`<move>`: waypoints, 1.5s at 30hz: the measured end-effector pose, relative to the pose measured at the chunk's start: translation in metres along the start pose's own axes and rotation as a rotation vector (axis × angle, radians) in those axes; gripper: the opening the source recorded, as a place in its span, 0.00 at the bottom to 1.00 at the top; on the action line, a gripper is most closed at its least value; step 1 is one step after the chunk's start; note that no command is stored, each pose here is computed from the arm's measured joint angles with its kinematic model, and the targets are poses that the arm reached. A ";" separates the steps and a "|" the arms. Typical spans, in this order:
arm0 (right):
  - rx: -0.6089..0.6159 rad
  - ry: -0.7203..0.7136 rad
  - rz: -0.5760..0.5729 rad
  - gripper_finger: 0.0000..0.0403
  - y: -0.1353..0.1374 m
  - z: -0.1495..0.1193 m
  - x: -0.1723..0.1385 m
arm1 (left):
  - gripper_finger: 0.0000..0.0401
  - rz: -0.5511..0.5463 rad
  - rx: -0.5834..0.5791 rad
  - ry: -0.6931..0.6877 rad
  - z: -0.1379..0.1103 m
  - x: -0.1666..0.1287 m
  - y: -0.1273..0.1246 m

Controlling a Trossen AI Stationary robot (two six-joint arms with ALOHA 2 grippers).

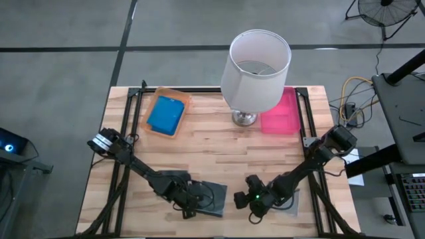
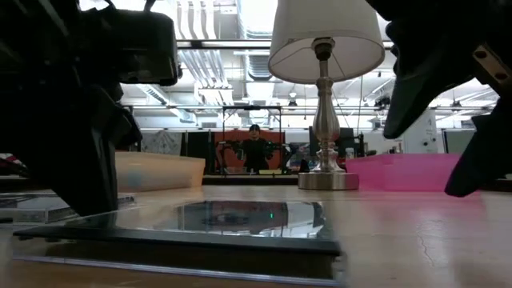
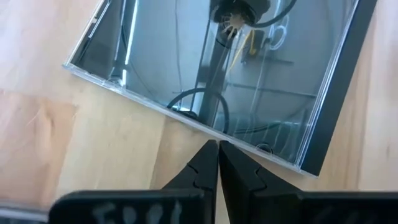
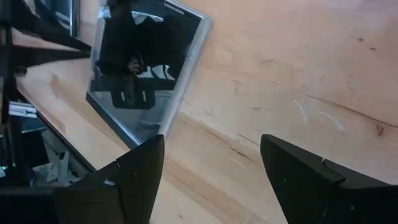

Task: Pick & place jewel cases by type
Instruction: Put the middle black cd case into the pink bin

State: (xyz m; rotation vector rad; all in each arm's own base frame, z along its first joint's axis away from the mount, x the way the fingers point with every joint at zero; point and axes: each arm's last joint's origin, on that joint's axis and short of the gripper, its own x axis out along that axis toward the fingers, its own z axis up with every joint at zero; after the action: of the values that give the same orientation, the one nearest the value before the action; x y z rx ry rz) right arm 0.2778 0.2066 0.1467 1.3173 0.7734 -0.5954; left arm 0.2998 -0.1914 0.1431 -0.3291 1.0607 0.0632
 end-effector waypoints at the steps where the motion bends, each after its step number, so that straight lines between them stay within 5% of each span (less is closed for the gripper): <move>1: 0.009 -0.002 -0.001 0.64 0.000 0.001 0.000 | 0.00 -0.006 -0.002 -0.004 0.001 0.000 0.000; 30: 0.032 0.011 -0.100 0.59 -0.011 0.008 0.013 | 0.00 -0.075 -0.064 -0.089 0.019 0.008 0.003; 45: 0.106 -0.002 -0.020 0.59 -0.005 0.000 0.028 | 0.00 -0.095 -0.070 -0.088 0.020 0.010 0.002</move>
State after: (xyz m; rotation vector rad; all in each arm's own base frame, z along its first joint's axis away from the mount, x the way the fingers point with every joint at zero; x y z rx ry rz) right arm 0.2909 0.2072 0.1219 1.4074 0.7630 -0.6610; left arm 0.3211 -0.1846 0.1428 -0.4358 0.9556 0.0299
